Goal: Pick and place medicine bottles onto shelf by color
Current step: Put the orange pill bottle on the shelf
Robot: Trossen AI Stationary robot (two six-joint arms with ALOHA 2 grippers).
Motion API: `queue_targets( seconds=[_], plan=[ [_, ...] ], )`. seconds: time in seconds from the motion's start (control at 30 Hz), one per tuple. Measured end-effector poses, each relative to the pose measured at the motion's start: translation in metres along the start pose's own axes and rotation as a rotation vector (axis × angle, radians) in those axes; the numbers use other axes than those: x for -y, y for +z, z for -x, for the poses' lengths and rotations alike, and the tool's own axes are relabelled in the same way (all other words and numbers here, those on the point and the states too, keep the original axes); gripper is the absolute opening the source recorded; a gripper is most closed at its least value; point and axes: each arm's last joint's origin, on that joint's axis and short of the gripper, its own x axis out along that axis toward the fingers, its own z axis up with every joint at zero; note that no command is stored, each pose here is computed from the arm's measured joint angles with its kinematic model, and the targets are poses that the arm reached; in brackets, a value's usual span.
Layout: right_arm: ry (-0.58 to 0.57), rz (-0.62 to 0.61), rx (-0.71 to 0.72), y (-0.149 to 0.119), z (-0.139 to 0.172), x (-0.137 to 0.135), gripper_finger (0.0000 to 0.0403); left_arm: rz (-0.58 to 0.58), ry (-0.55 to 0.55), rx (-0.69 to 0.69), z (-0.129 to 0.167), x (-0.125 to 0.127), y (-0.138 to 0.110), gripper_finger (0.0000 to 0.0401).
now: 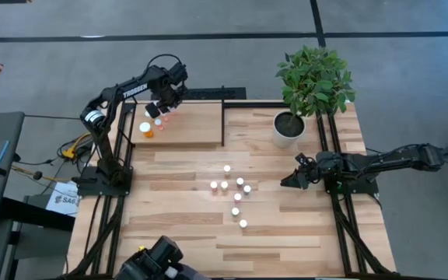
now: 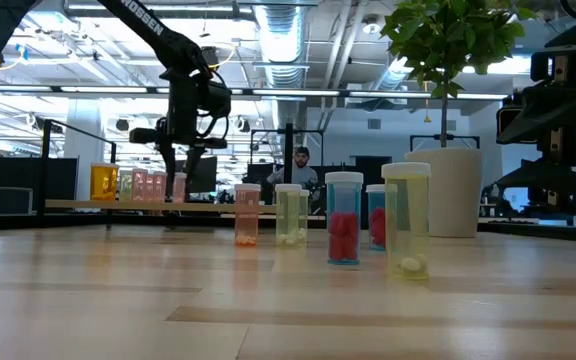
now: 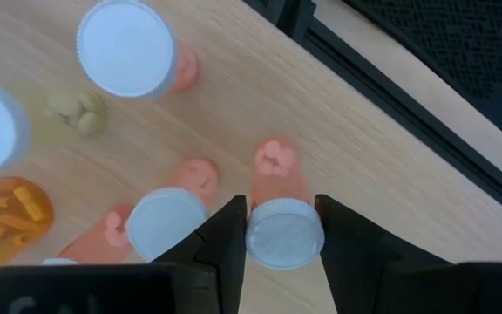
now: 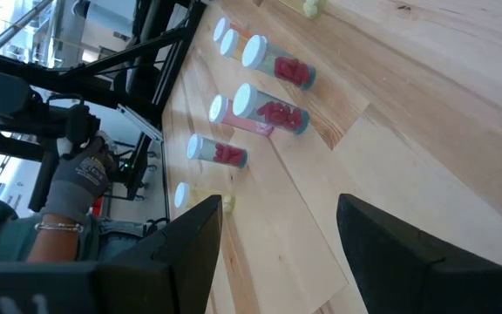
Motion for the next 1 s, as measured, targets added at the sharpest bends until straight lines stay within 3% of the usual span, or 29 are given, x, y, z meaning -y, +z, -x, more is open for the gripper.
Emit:
queue_targets(
  seconds=[0.7,1.0],
  plan=[
    [0.000,0.000,0.000,0.000,0.000,0.000,0.0249,0.000,-0.006,0.051,0.000,0.002,0.002,0.0217],
    [0.000,0.000,0.000,0.000,0.000,0.000,0.0249,-0.013,-0.042,0.055,0.017,0.008,0.005,0.0236]
  ],
)
